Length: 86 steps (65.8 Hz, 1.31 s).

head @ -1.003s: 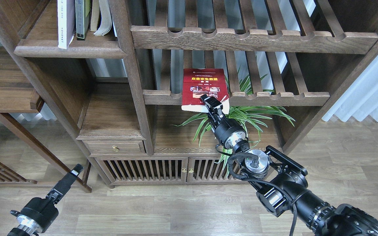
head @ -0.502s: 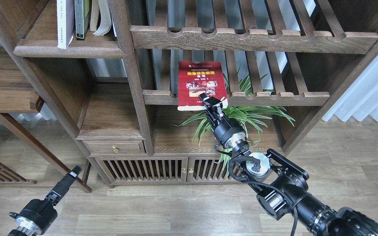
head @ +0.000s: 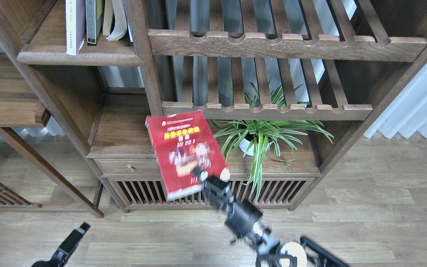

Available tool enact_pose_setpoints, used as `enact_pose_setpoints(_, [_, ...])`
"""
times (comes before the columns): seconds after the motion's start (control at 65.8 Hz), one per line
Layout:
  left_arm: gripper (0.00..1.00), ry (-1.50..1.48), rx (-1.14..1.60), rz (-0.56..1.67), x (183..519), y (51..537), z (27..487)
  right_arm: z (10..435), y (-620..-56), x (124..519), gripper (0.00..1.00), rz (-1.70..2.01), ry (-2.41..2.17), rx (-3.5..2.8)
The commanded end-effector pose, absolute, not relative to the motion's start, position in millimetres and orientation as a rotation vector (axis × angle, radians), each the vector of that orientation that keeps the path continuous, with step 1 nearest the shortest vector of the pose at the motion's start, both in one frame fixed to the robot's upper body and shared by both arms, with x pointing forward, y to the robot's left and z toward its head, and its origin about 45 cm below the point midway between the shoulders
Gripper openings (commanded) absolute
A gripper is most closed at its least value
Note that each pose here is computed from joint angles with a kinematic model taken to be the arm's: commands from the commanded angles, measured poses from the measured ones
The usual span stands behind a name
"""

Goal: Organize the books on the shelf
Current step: 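Grasp the red book with the right gripper and pull it off the shelf, then lower the red book and grasp it with the left gripper too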

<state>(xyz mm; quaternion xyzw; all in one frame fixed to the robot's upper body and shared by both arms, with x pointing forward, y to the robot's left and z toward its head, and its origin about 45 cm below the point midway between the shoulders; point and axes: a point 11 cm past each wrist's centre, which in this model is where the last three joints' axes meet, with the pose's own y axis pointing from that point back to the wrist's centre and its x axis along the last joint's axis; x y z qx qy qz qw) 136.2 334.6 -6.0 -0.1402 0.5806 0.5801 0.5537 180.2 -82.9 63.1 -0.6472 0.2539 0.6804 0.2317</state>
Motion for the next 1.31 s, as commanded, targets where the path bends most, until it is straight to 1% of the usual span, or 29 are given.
enact_pose_setpoints(0.0, [1.00, 1.420, -0.406, 1.267, 146, 317, 17, 57, -84, 175, 0.05, 1.908, 0.691, -1.797])
enact_pose_setpoints(0.046, [1.00, 1.416, -0.446, 1.220, 154, 309, 31, 54, -83, 171, 0.05, 1.940, 0.675, -1.813])
enact_pose_setpoints(0.122, [1.00, 1.411, -0.473, 1.191, 159, 304, 40, 48, -83, 164, 0.05, 1.982, 0.664, -1.825])
enact_pose_setpoints(0.395, [1.00, 1.407, -0.508, 1.125, 166, 287, 54, 28, -89, 146, 0.05, 2.057, 0.710, -1.806])
enact_pose_setpoints(0.517, [1.00, 1.433, -0.490, 1.099, 161, 277, 50, 26, -83, 134, 0.05, 2.101, 0.679, -1.814])
enact_pose_setpoints(0.76, [0.99, 1.491, -0.430, 1.040, 148, 252, 40, 26, -83, 134, 0.05, 2.101, 0.679, -1.814])
enact_pose_setpoints(0.927, [0.94, 1.513, -0.388, 1.021, 150, 237, 27, 26, -83, 134, 0.05, 2.102, 0.677, -1.813])
enact_pose_setpoints(1.049, [0.88, 1.516, -0.380, 1.008, 156, 228, 21, 26, -83, 133, 0.06, 2.102, 0.679, -1.811])
enact_pose_setpoints(1.17, [0.79, 1.528, -0.396, 0.982, 163, 210, 19, 26, -83, 133, 0.06, 2.103, 0.678, -1.812])
enact_pose_setpoints(1.186, [0.73, 1.531, -0.409, 0.973, 167, 203, 19, 26, -83, 133, 0.06, 2.102, 0.679, -1.811])
enact_pose_setpoints(1.292, [0.66, 1.540, -0.419, 0.960, 170, 193, 17, 26, -83, 133, 0.06, 2.103, 0.678, -1.812])
